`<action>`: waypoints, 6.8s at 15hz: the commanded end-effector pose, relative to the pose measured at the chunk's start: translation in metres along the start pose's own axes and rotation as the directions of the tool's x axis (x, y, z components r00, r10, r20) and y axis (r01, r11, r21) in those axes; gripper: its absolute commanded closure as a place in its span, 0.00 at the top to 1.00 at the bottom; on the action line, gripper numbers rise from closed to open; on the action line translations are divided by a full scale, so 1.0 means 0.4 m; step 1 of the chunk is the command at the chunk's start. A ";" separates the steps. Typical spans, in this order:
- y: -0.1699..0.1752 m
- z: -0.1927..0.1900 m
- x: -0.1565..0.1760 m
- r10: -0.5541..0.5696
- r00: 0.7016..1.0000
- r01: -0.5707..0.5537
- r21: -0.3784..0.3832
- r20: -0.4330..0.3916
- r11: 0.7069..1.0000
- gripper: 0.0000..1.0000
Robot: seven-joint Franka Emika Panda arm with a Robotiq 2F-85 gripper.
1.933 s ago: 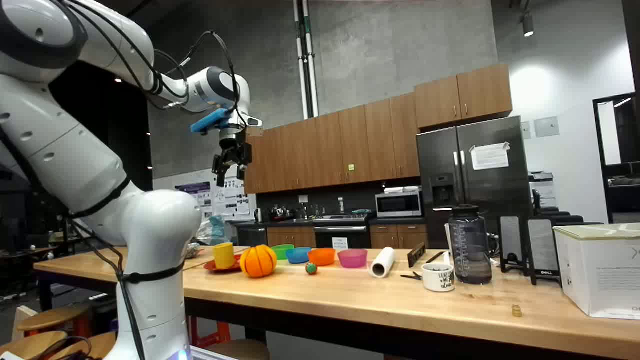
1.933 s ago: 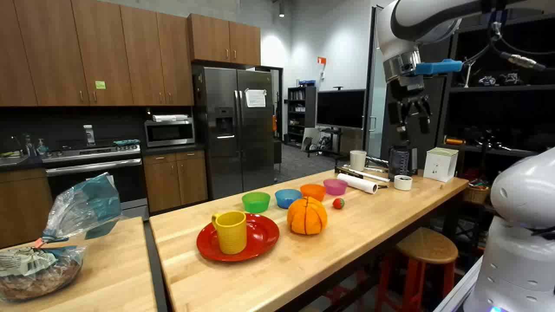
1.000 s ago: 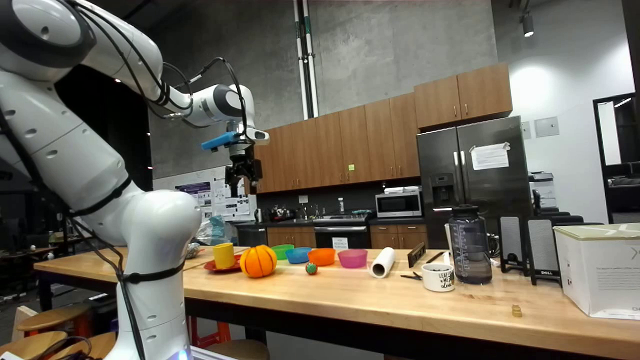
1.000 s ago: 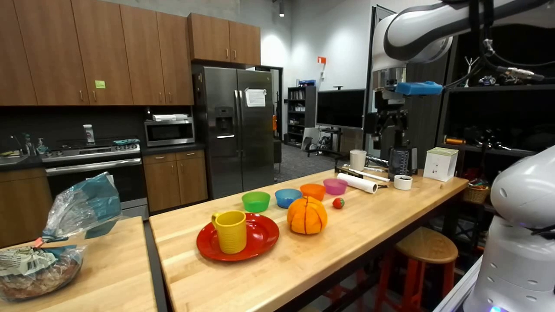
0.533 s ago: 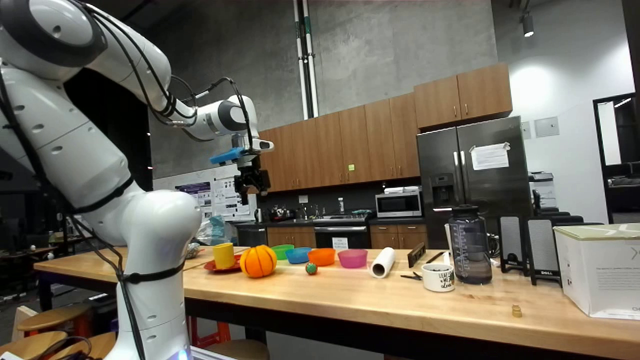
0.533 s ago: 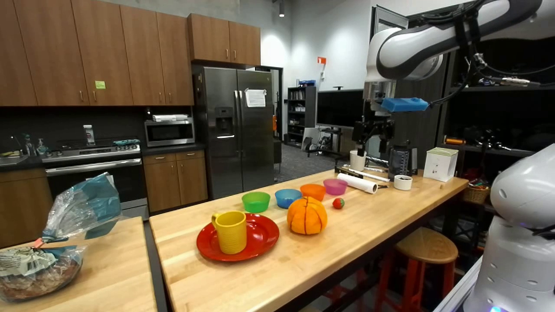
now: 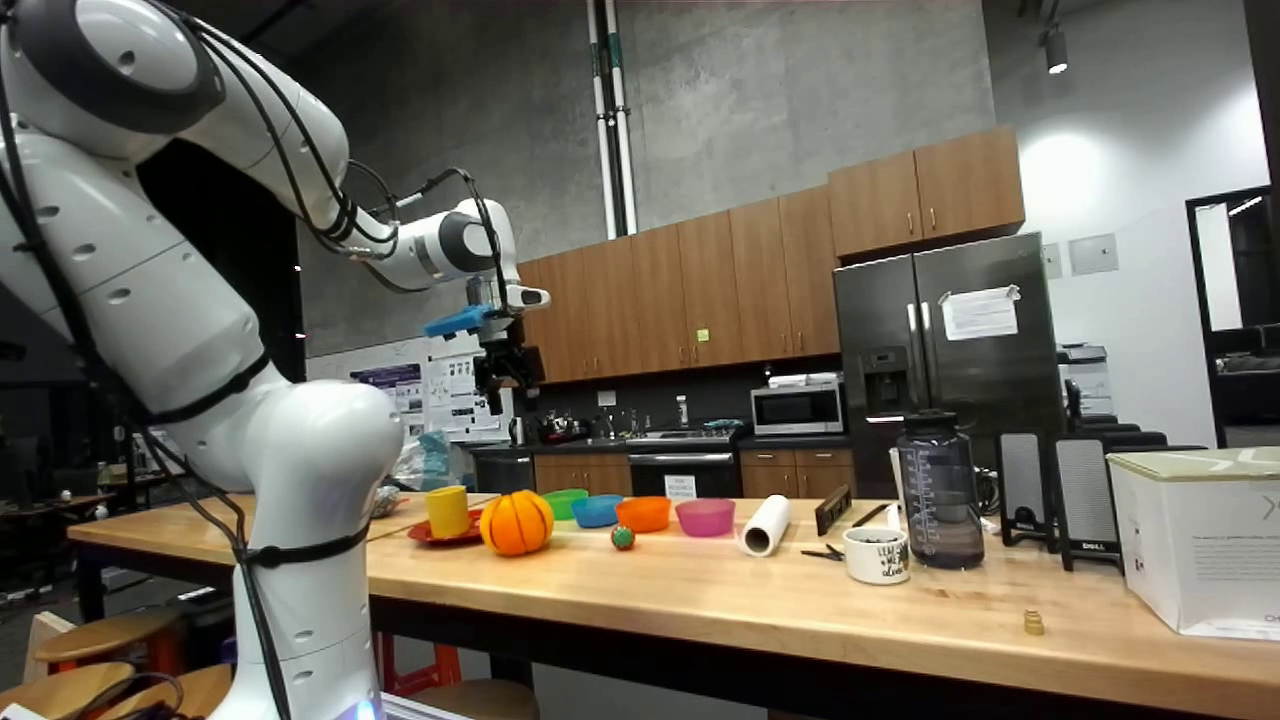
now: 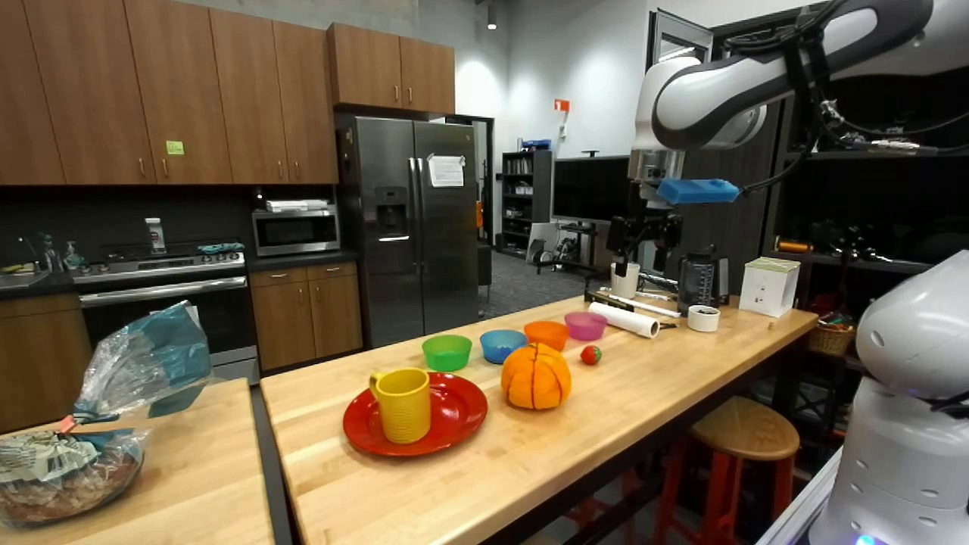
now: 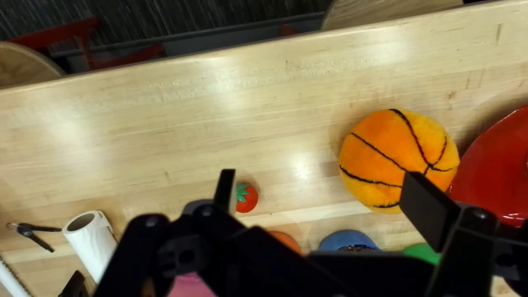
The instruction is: Pour the contents in the orange bowl into the purple bowl.
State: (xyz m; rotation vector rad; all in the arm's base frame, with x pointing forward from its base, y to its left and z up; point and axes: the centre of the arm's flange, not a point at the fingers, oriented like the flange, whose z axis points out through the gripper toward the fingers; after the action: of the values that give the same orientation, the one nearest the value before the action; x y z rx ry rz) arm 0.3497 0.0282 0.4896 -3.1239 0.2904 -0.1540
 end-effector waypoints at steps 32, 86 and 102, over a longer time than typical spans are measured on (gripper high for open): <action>-0.063 0.436 0.358 0.616 0.759 -0.645 -0.117 -0.210 0.755 1.00; 0.083 0.520 0.718 0.833 0.536 -0.839 0.028 -0.135 0.544 0.01; 0.307 0.325 0.751 0.814 0.512 -0.853 -0.052 -0.273 0.519 0.01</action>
State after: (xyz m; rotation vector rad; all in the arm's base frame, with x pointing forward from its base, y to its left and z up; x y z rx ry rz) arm 0.6450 -0.1383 0.3667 -2.6204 1.8353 -0.4549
